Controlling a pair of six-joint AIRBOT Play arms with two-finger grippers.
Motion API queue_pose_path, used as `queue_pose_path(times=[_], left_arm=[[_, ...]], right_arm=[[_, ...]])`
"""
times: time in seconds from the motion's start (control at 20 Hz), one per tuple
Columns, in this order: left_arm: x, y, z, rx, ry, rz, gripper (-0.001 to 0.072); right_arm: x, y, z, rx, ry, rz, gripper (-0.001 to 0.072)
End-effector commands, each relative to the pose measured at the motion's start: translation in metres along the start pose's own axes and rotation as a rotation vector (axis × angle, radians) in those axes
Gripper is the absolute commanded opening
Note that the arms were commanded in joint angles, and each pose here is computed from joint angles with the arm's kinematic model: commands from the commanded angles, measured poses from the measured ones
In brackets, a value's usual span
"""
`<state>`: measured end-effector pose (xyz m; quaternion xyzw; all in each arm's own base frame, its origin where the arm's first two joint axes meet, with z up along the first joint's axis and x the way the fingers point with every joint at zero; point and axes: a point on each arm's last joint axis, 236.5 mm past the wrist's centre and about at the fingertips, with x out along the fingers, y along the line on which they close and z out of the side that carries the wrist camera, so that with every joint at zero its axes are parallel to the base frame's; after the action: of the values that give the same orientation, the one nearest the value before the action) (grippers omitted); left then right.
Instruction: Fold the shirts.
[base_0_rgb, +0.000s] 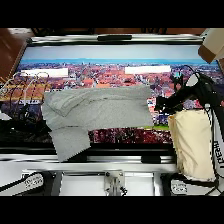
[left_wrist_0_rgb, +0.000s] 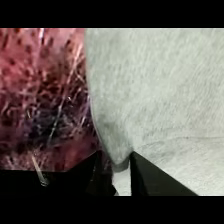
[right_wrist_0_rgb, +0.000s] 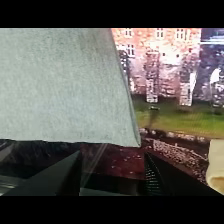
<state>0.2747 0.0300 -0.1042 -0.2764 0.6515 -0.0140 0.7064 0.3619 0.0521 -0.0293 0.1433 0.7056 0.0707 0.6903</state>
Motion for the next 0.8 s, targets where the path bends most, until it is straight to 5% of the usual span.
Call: queue_pose_path(times=[0.0, 0.05, 0.25, 0.75], left_arm=[[0.002, -0.002, 0.010, -0.012, -0.038, -0.009, 0.0100], [0.002, -0.003, 0.009, -0.005, -0.036, -0.009, 0.0043], [0.002, -0.008, 0.007, 0.030, -0.026, -0.017, 0.0043], [-0.002, -0.010, 0.011, 0.040, -0.042, -0.016, 0.0043]], right_arm=[[0.019, -0.003, -0.003, 0.026, 0.057, -0.011, 0.0504], [0.027, 0.000, -0.005, 0.017, 0.078, -0.015, 0.0504], [0.049, -0.012, -0.016, -0.018, 0.160, -0.108, 0.0505], [0.077, -0.006, -0.031, 0.088, 0.190, -0.044, 0.0505]])
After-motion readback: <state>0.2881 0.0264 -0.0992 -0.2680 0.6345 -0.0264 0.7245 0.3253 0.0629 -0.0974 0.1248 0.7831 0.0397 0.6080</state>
